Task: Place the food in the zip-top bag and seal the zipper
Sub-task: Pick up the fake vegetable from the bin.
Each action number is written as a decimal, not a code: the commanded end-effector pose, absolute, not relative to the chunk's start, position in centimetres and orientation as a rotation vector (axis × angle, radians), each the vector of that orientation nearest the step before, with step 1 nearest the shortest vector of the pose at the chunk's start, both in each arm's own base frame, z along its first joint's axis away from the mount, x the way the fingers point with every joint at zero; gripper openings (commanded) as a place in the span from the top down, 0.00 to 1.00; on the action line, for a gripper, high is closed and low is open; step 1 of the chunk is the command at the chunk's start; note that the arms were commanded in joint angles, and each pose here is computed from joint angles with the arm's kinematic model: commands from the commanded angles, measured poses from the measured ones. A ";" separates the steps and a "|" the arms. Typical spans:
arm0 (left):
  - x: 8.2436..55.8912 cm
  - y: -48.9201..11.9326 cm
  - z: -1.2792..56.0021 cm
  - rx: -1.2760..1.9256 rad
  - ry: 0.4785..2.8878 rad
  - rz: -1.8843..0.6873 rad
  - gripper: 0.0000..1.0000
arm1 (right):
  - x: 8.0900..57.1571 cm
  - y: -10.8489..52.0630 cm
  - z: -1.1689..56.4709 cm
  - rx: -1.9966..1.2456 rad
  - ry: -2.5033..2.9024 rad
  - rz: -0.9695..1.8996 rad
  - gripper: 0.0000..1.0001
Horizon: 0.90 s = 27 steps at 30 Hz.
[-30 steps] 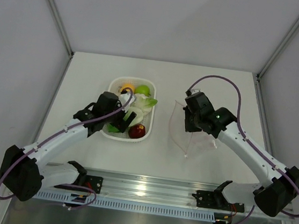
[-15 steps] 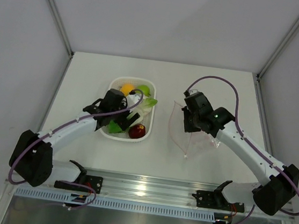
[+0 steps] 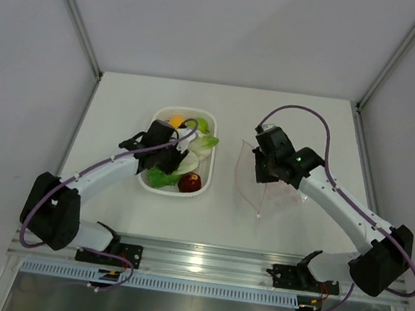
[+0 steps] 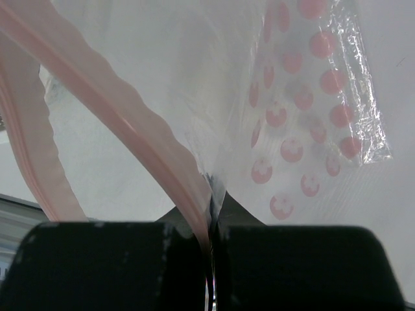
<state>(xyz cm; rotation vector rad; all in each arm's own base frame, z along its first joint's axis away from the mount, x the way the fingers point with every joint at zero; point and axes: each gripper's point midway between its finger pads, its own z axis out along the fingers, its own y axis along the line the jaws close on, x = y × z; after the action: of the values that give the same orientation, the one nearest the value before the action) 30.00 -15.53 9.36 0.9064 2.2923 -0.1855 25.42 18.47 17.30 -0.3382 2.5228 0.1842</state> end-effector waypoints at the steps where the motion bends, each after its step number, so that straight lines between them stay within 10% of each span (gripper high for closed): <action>1: 30.0 -15.9 12.2 0.737 2.294 -0.253 0.60 | 26.6 18.5 18.6 -0.314 2.474 0.182 1.00; 8: 28.4 -15.6 14.7 0.635 2.310 -0.297 0.99 | 27.0 17.9 19.2 -0.288 2.469 0.159 1.00; 27: 20.1 -25.2 34.2 0.819 1.374 -0.555 0.99 | 26.9 20.2 20.2 -0.330 2.554 0.337 1.00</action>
<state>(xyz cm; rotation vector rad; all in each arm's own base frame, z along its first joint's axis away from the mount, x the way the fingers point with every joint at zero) 18.83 -23.72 31.96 0.8632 1.5417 -0.6196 27.37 18.77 18.56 -0.2907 2.5519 0.2123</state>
